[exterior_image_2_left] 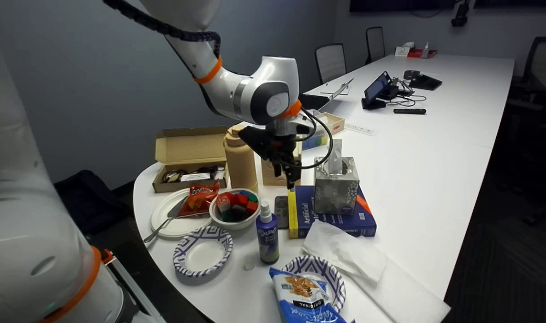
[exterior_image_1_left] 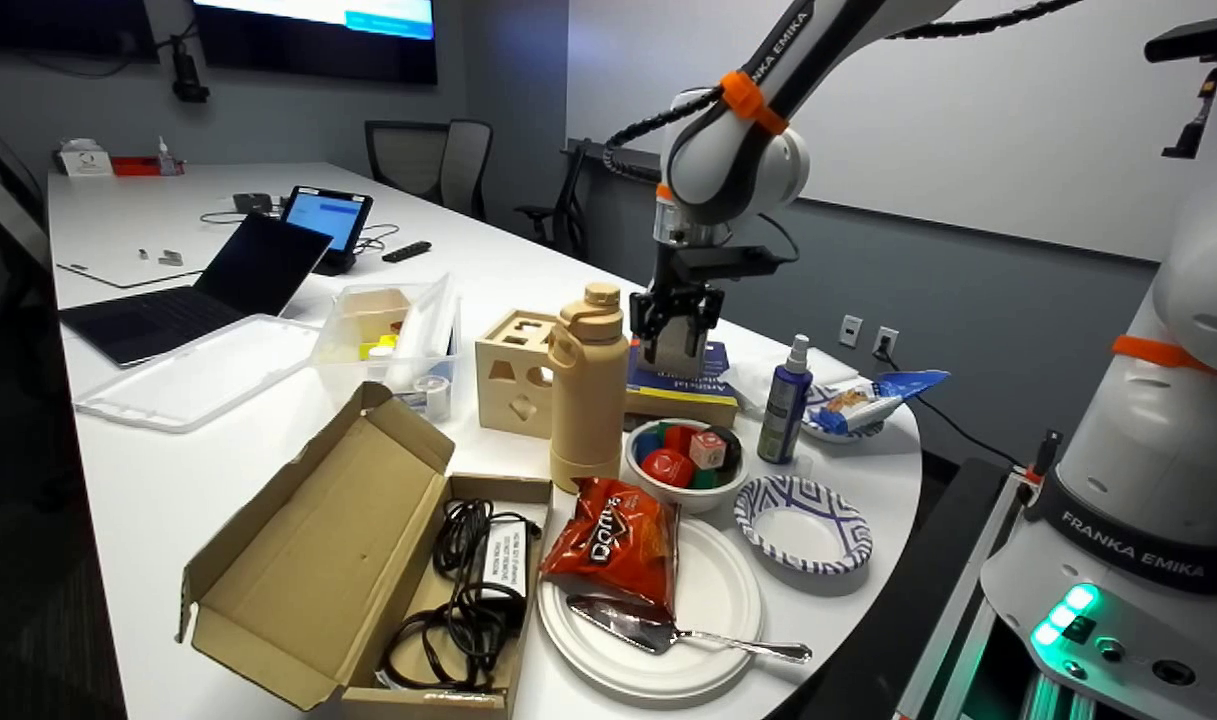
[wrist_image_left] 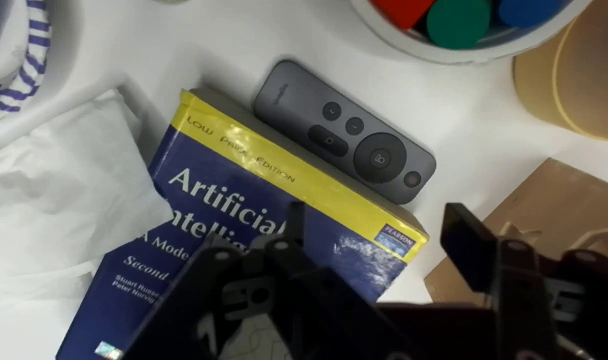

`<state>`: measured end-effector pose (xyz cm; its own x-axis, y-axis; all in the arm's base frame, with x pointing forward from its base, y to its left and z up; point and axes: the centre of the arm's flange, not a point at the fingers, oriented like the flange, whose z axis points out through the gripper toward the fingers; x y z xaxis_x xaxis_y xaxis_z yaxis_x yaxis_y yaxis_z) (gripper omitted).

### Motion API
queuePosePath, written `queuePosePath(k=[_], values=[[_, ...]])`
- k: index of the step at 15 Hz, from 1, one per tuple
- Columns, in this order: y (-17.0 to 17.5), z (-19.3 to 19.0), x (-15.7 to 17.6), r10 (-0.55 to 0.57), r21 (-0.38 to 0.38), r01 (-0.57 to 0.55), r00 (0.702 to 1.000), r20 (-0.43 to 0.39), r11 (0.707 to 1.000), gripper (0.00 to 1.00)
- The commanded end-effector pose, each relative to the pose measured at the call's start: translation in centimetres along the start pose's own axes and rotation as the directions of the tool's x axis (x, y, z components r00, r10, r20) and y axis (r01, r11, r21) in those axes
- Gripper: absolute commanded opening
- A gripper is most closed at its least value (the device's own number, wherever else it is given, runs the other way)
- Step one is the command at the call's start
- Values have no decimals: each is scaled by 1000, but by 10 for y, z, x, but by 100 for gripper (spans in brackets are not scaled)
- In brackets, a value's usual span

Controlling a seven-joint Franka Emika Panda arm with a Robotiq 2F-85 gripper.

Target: Press a button on the dark grey remote control.

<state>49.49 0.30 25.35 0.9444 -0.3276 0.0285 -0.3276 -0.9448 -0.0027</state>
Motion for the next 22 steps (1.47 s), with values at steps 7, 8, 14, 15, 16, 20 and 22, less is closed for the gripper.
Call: queuePosePath(k=[7, 8, 14, 15, 16, 20, 22], values=[[-17, 39, 10, 96, 45, -100, 991, 92, 994, 0], [-18, 42, 9, 103, 48, -108, 990, 98, 993, 0], [-28, 61, 4, 113, 58, -120, 987, 113, 991, 0], [-30, 62, 4, 114, 56, -121, 987, 115, 991, 0], [-31, 64, 3, 114, 56, -121, 987, 116, 991, 0], [-35, 70, 4, 110, 50, -114, 990, 83, 992, 0], [-35, 71, 6, 113, 44, -116, 991, 66, 992, 0]])
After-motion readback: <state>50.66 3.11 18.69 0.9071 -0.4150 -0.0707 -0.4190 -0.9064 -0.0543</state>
